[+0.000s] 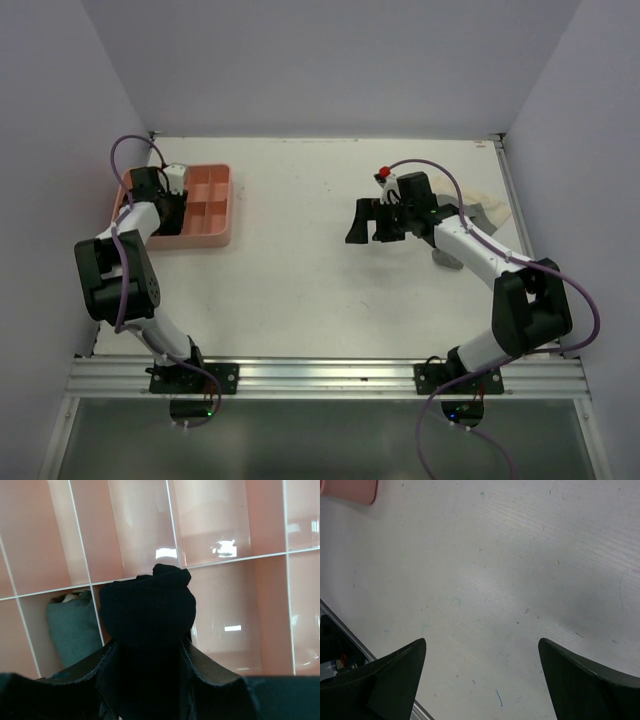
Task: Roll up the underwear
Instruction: Place the rolled underwear into the container
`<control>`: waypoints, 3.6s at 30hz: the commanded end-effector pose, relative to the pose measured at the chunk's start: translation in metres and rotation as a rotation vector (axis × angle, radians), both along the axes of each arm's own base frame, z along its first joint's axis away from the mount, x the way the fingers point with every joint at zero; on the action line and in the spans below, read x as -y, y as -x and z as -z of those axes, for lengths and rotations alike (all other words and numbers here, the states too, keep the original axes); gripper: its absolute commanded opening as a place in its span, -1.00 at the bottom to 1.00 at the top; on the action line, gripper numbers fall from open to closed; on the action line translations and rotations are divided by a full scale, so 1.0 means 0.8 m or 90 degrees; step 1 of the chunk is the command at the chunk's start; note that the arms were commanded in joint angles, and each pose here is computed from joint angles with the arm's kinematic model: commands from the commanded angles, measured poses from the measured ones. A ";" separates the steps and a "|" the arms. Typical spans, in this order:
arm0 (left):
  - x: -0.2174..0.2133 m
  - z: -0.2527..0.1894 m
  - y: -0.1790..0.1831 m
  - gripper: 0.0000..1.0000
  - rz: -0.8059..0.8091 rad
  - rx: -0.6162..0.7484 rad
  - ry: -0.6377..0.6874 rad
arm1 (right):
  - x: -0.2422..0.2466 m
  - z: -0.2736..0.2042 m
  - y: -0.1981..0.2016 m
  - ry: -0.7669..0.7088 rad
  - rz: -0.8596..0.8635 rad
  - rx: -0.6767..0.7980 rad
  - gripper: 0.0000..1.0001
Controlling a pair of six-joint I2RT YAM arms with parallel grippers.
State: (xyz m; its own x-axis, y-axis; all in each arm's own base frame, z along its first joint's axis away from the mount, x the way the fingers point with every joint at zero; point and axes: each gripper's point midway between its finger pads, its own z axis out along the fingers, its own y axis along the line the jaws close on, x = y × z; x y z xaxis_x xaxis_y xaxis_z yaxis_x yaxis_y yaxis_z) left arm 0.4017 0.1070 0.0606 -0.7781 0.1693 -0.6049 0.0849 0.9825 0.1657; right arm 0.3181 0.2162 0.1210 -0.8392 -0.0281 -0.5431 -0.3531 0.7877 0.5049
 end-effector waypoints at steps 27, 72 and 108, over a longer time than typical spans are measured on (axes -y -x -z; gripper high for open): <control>0.028 0.035 0.018 -0.03 0.029 -0.152 0.092 | -0.016 -0.036 -0.003 -0.072 -0.017 0.043 0.97; 0.041 0.023 0.003 -0.38 0.064 -0.155 0.103 | -0.023 -0.018 0.006 -0.102 -0.030 0.036 0.98; 0.090 -0.224 -0.024 1.00 0.233 0.188 0.012 | 0.019 -0.077 0.000 0.002 0.028 0.110 0.97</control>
State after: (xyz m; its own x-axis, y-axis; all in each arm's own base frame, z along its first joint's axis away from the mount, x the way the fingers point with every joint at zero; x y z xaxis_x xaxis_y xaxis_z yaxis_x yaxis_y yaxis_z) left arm 0.4179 0.0594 0.1847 -0.6488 0.3006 -0.6991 0.2821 0.9482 0.1460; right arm 0.3086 0.2170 0.1409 -0.8106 0.0001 -0.5856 -0.3802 0.7606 0.5263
